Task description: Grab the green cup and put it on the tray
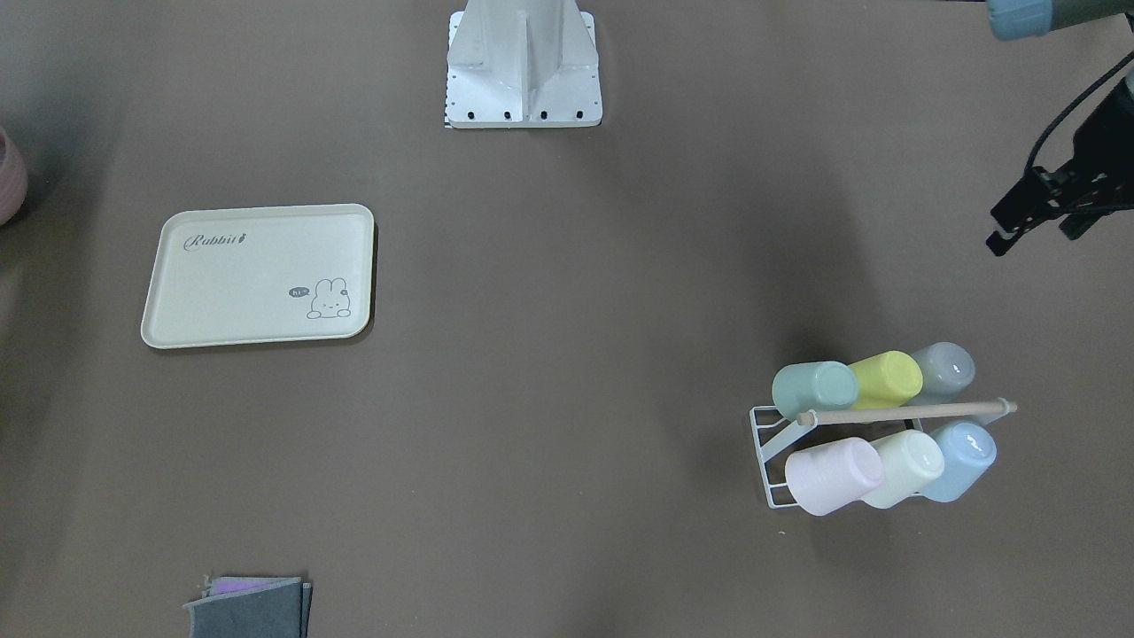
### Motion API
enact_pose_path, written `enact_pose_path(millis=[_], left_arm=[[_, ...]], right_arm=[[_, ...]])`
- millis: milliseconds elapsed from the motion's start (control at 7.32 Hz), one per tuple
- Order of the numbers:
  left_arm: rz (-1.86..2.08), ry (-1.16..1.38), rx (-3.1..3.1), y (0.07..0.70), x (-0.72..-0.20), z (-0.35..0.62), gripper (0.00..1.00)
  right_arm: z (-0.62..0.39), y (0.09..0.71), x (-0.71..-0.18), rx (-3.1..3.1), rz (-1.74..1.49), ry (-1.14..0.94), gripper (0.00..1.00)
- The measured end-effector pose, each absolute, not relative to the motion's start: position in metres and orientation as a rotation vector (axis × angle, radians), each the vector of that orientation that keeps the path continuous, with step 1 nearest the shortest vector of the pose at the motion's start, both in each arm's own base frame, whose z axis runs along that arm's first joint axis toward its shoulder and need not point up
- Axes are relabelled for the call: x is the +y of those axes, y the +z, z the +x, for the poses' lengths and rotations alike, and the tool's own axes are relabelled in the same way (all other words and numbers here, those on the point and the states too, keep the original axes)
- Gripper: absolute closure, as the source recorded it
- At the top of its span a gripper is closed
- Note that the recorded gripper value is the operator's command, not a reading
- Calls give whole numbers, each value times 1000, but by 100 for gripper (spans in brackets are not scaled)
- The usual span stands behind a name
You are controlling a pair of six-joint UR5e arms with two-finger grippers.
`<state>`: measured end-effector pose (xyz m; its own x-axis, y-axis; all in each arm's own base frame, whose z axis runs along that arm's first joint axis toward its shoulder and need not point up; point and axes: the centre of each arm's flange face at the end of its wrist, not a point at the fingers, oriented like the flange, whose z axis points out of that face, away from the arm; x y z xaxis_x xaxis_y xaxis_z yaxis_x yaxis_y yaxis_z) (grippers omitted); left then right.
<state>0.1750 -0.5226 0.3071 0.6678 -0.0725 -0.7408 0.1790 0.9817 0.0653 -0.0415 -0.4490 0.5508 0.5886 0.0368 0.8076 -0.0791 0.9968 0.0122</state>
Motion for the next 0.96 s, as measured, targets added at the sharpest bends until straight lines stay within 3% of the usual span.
enact_pose_path(millis=[956], left_arm=[[193,66,883,230,-486,304,1]], right_arm=[[-191,584,-422,-1050,60,70,5]])
